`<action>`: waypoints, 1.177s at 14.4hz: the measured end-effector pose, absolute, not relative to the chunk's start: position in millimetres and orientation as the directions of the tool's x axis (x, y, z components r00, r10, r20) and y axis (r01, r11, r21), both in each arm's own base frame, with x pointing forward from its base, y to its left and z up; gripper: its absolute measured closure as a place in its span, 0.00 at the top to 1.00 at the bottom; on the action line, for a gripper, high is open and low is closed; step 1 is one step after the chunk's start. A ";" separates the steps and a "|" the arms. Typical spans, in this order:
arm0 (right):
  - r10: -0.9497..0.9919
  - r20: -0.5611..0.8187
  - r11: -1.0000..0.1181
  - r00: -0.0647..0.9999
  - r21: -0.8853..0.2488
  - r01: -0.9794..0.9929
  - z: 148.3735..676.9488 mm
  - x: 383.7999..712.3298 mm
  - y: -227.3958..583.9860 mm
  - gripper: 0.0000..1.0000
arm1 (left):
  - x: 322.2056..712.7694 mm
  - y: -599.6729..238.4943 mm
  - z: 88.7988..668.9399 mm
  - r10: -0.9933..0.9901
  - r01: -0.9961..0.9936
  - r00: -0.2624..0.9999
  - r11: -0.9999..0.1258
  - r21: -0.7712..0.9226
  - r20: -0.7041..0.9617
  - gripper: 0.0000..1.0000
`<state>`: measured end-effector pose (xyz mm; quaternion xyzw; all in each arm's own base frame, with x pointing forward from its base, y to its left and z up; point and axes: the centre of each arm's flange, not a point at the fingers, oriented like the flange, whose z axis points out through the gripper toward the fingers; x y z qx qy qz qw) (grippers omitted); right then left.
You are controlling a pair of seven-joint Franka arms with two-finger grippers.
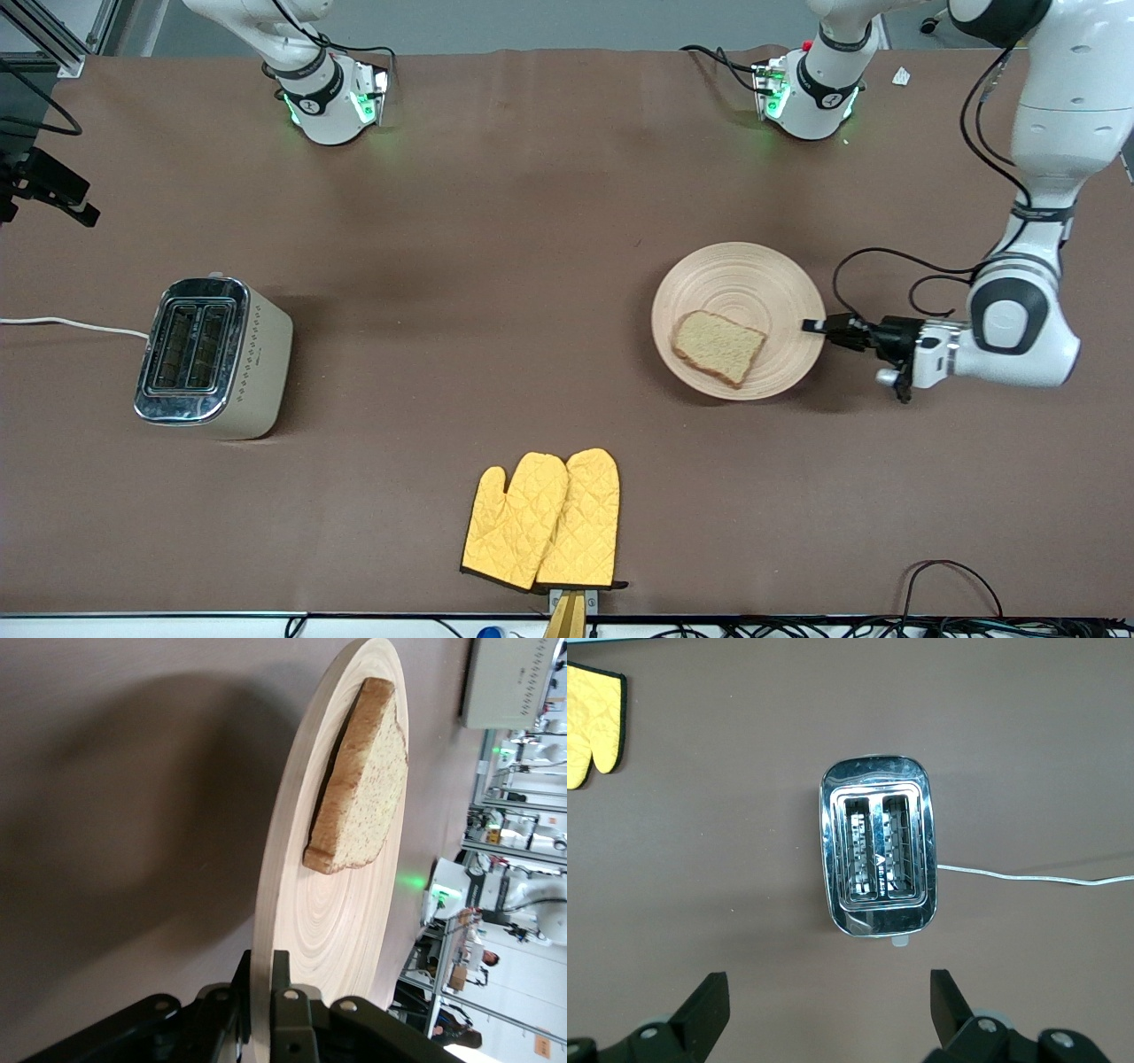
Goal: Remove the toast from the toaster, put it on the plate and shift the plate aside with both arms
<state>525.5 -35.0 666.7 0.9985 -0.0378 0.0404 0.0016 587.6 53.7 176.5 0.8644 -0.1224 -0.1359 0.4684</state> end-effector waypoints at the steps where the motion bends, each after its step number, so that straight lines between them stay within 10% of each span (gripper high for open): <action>1: -0.074 0.081 -0.997 0.994 0.000 -0.075 666.7 525.6 -34.6 1.00 | 586.2 75.1 172.8 -0.329 -0.074 0.936 -0.524 0.849 -0.122 0.10; 17: -0.074 0.083 -0.997 0.994 0.001 -0.074 667.1 525.7 -34.5 1.00 | 599.0 201.9 127.6 -0.201 0.048 0.968 -0.442 0.896 -0.151 0.10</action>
